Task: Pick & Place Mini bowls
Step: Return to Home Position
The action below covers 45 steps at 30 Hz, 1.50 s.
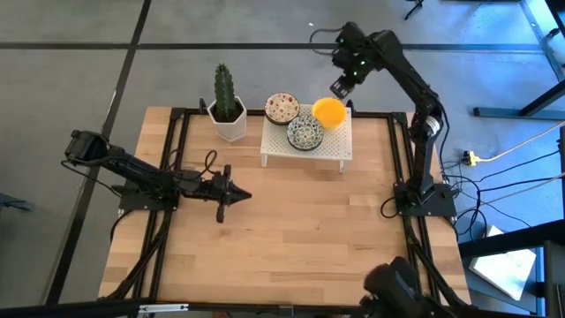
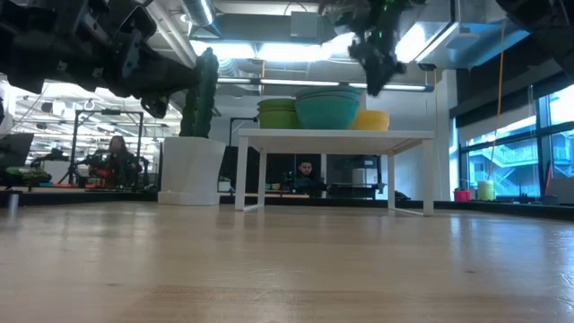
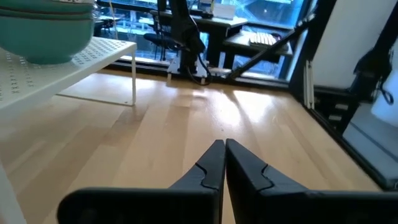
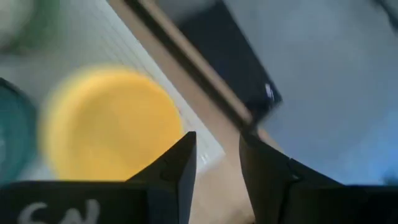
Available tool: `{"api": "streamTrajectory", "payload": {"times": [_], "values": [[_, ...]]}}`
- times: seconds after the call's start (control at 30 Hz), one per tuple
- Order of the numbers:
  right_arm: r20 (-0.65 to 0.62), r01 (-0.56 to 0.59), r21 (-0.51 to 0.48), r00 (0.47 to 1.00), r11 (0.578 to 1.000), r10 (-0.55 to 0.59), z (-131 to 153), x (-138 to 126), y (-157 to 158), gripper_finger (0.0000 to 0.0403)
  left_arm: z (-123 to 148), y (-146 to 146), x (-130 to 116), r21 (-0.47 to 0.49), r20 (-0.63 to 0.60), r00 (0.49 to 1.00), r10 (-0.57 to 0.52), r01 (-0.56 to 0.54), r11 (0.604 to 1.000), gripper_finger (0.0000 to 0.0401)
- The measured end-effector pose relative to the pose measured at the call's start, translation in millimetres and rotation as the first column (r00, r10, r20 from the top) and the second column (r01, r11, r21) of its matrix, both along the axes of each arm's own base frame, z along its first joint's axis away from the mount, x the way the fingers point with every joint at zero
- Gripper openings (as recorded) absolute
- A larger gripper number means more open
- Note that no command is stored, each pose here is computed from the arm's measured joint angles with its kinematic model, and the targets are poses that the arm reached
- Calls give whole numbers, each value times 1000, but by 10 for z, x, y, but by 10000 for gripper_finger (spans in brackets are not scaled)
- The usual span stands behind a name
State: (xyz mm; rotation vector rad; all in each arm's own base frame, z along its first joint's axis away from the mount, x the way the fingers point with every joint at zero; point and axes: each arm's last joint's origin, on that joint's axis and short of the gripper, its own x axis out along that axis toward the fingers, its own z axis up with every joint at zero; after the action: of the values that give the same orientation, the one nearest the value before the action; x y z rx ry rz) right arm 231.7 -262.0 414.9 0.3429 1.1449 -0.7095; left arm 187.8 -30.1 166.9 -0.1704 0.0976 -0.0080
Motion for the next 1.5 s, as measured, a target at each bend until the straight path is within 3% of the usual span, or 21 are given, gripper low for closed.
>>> {"api": "streamTrajectory", "payload": {"times": [0.13, 0.27, 0.33, 0.43, 0.53, 0.63, 0.73, 0.8, 0.97, 1.13, 1.23, 1.37, 1.5], "values": [[246, -88, -122, 962, 989, 116, 415, -17, 253, 120, -34, -33, -10, 66, -34, 999, -17, 20, 998, 2], [464, -194, -257, 835, 947, 297, 842, -63, 659, 120, -90, -41, -39, 94, -66, 998, 5, 2, 996, 4], [534, -279, -318, 737, 906, 414, 1024, -76, 924, 120, -126, -32, -49, 101, -98, 995, 32, -22, 995, 5], [556, -440, -408, 576, 800, 599, 1179, -25, 1320, 120, -160, 3, -57, 121, -127, 985, 121, -106, 987, 4], [548, -566, -368, 509, 738, 664, 1143, 91, 1653, 120, -160, 45, -57, 130, -123, 972, 201, -185, 974, 2], [477, -711, -263, 492, 652, 728, 928, 269, 2003, 119, -161, 47, -56, 135, -125, 974, 191, -174, 976, 4], [473, -798, -276, 371, 535, 799, 663, 538, 2375, 112, -164, -6, -59, 125, -132, 986, 102, -85, 988, 5], [515, -797, -337, 290, 502, 807, 512, 696, 2587, 92, -174, -55, -68, 136, -143, 988, 52, -32, 990, 3], [483, -788, -407, 243, 462, 841, 136, 609, 2796, 11, -178, -155, -98, 191, -143, 989, 47, -19, 981, 4], [553, -788, -371, 237, 491, 799, -522, 575, 2839, 14, -180, -192, -113, 212, -141, 987, 72, -41, 976, 4], [585, -774, -417, 172, 476, 793, -925, 532, 2937, 8, -183, -187, -113, 231, -144, 987, 76, -41, 972, 2], [565, -721, -549, 54, 424, 823, -1401, 414, 3171, 4, -142, -182, -105, 275, -102, 990, 94, -63, 959, 3], [534, -632, -655, 1, 415, 845, -1617, 166, 3332, 3, -41, -149, -102, 322, 0, 971, 238, -225, 920, 2]]}}
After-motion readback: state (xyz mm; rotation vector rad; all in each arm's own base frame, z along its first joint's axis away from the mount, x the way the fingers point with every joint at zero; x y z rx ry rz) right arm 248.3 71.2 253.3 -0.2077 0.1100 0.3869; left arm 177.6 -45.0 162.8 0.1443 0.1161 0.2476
